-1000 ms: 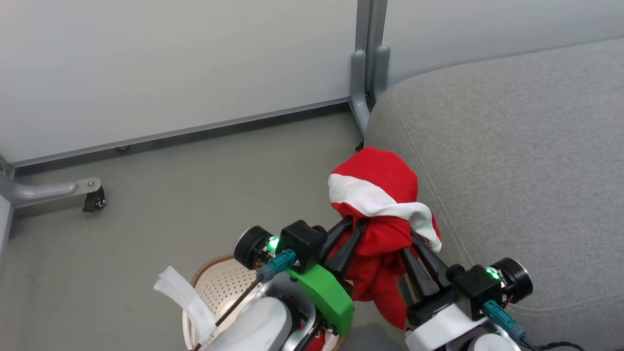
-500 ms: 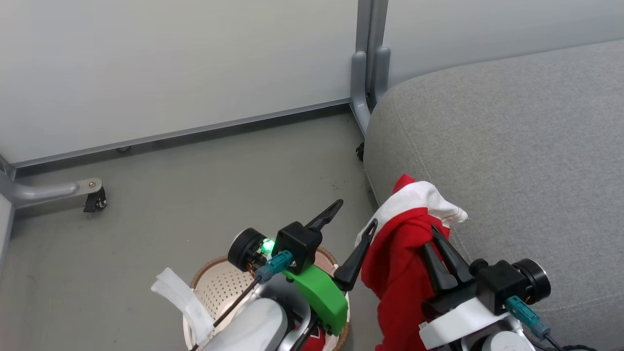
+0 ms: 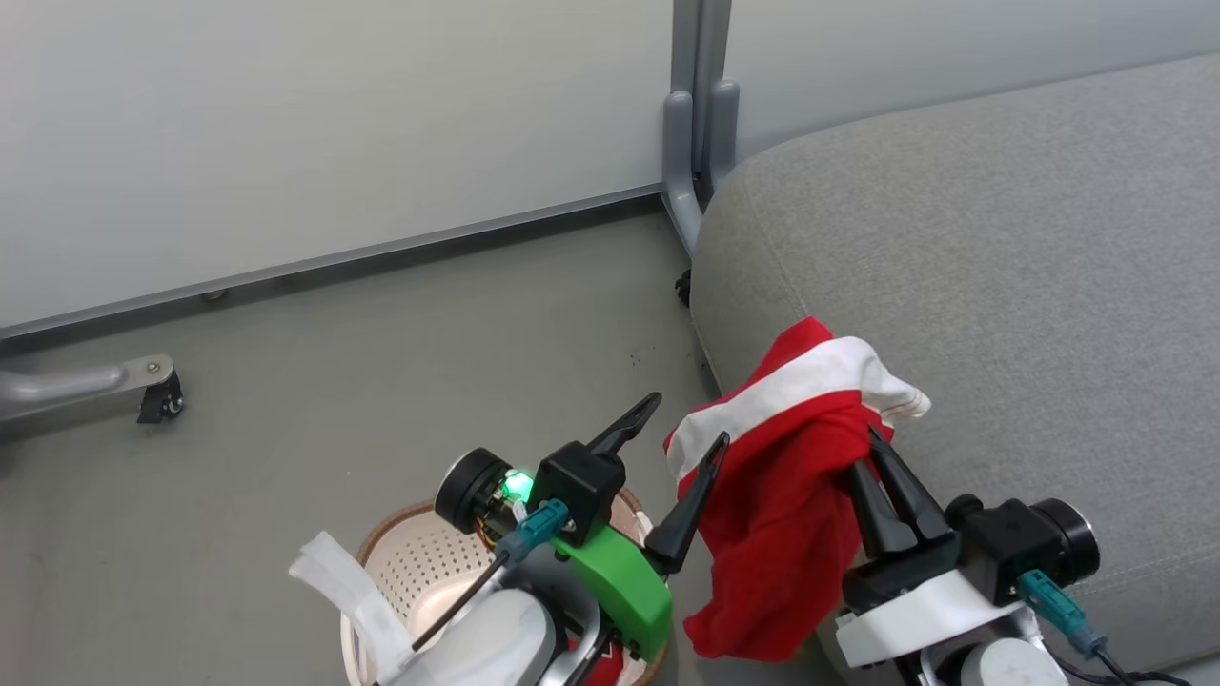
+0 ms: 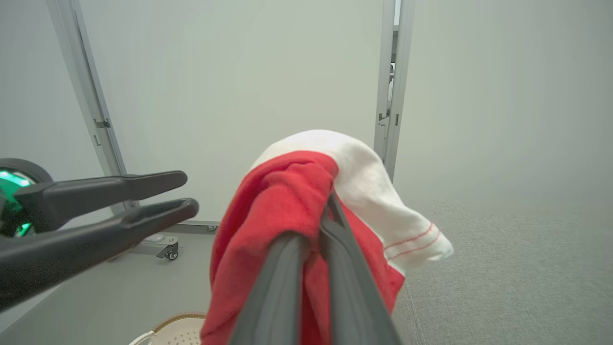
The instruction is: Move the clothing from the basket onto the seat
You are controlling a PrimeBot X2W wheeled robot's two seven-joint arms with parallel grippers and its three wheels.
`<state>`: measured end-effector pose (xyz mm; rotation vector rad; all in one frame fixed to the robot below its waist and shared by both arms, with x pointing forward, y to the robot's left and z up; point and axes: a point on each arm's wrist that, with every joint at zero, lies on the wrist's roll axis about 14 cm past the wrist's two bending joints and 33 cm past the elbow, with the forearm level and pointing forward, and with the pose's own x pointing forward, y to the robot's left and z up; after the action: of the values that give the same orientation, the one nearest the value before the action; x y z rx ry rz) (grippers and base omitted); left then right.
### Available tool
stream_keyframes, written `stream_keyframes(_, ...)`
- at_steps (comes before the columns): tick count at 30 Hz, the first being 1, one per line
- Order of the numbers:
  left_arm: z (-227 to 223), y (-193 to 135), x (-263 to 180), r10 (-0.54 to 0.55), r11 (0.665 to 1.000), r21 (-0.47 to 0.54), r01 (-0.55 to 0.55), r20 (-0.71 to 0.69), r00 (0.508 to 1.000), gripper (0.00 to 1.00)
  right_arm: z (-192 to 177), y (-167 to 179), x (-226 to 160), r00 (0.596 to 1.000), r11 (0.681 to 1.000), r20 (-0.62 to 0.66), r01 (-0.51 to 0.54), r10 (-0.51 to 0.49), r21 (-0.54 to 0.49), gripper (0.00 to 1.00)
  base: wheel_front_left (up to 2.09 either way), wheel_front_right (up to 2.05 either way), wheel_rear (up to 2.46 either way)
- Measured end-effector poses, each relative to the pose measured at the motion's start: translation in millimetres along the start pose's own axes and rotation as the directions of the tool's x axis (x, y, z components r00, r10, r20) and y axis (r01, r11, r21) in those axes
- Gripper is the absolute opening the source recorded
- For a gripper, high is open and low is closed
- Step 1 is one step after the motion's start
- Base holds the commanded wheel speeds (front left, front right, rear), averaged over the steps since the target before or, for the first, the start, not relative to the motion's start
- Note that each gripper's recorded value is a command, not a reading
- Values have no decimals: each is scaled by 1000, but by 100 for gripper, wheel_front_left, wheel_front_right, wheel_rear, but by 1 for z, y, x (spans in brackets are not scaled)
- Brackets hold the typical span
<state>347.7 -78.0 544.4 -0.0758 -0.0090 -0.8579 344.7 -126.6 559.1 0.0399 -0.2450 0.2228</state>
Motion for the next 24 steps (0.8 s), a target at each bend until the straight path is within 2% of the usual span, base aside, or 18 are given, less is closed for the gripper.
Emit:
stream_keyframes(7, 1, -17, 11, -75, 997, -10, 75, 19, 997, 100, 25, -31, -9, 992, 995, 72, 103, -102, -12, 0, 0, 0, 0)
stream_keyframes(13, -2, -35, 24, -159, 987, -20, 160, 16, 987, 100, 53, -66, -25, 966, 974, 146, 222, -212, -50, 0, 0, 0, 0)
stream_keyframes(18, -4, -56, 36, -249, 968, -32, 250, 17, 968, 100, 69, -94, -43, 936, 942, 182, 321, -301, -92, 0, 0, 0, 0)
stream_keyframes(24, -16, -77, 45, -346, 935, -79, 345, 1, 938, 100, 90, -138, -57, 876, 885, 237, 453, -419, -110, 0, 0, 0, 0)
